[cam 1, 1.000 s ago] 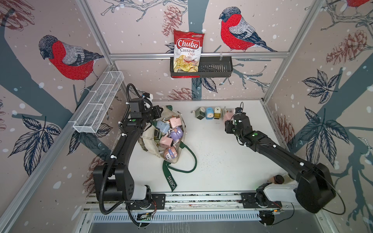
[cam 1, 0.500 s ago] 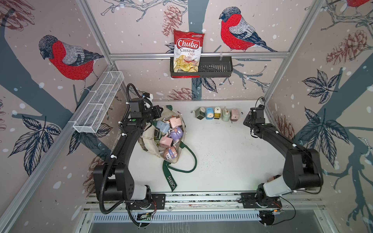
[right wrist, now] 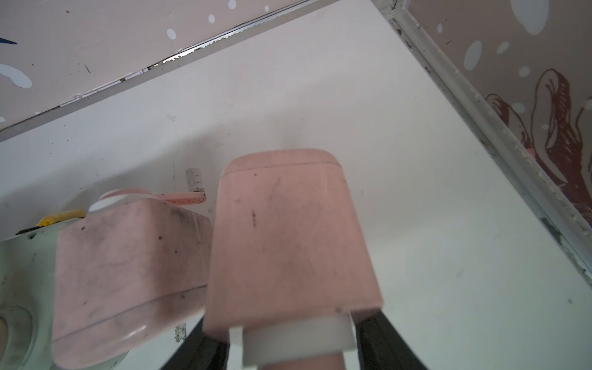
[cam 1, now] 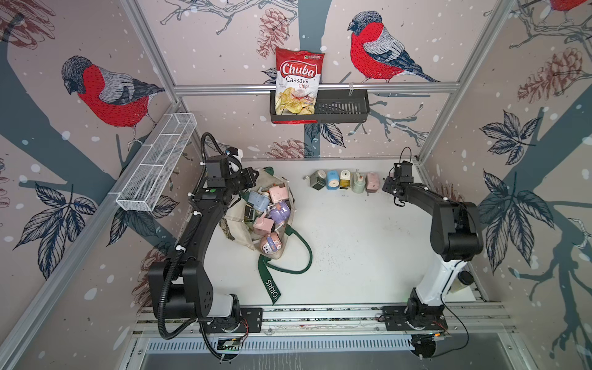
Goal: Take out the pencil sharpeners from the tote bags
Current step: Place the pencil sharpener at the center of the board.
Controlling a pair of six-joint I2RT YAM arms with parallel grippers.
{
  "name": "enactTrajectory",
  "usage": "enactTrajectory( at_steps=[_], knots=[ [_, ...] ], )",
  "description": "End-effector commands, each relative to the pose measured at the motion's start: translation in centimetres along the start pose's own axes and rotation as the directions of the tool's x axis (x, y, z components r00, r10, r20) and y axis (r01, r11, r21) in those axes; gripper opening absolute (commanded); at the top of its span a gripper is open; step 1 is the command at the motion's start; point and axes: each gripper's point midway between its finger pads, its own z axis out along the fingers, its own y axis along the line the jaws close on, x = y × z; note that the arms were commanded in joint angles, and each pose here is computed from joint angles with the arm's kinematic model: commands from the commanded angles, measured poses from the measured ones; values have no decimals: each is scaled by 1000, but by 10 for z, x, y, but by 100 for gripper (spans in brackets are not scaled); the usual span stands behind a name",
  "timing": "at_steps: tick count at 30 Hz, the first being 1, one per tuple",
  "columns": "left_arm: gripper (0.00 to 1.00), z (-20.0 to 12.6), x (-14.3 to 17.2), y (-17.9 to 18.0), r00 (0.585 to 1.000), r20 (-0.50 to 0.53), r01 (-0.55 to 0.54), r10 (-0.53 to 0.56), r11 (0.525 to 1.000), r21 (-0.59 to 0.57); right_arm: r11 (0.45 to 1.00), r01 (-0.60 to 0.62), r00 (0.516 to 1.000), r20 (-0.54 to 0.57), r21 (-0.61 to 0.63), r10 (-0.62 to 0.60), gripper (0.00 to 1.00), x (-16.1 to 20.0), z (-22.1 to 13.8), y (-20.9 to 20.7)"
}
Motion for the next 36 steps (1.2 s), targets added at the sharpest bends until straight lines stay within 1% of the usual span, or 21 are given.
enactTrajectory(
  at_steps=[1,9,25,31,34,36],
  knots=[
    [0,-1,-14,-10,998,51,-36,35,999,34,999,33,998,47,-26,-32,38,-16,5,9],
    [0,-1,-15,-10,998,52,-37,35,999,34,998,62,998,28,-26,-61,39,-13,19,10],
    [0,-1,-15,-9,998,52,-38,36,999,30,997,79,997,-9,-16,-79,40,-9,44,9],
    [0,-1,-14,-9,998,50,-36,35,999,30,997,70,997,-19,-35,-70,44,1,41,10],
    [0,-1,-15,-9,998,52,-38,36,999,30,997,65,998,-18,-38,-66,48,3,36,11],
    [0,-1,-14,-9,998,51,-37,35,999,30,997,62,998,-17,-41,-63,53,3,32,12]
  ],
)
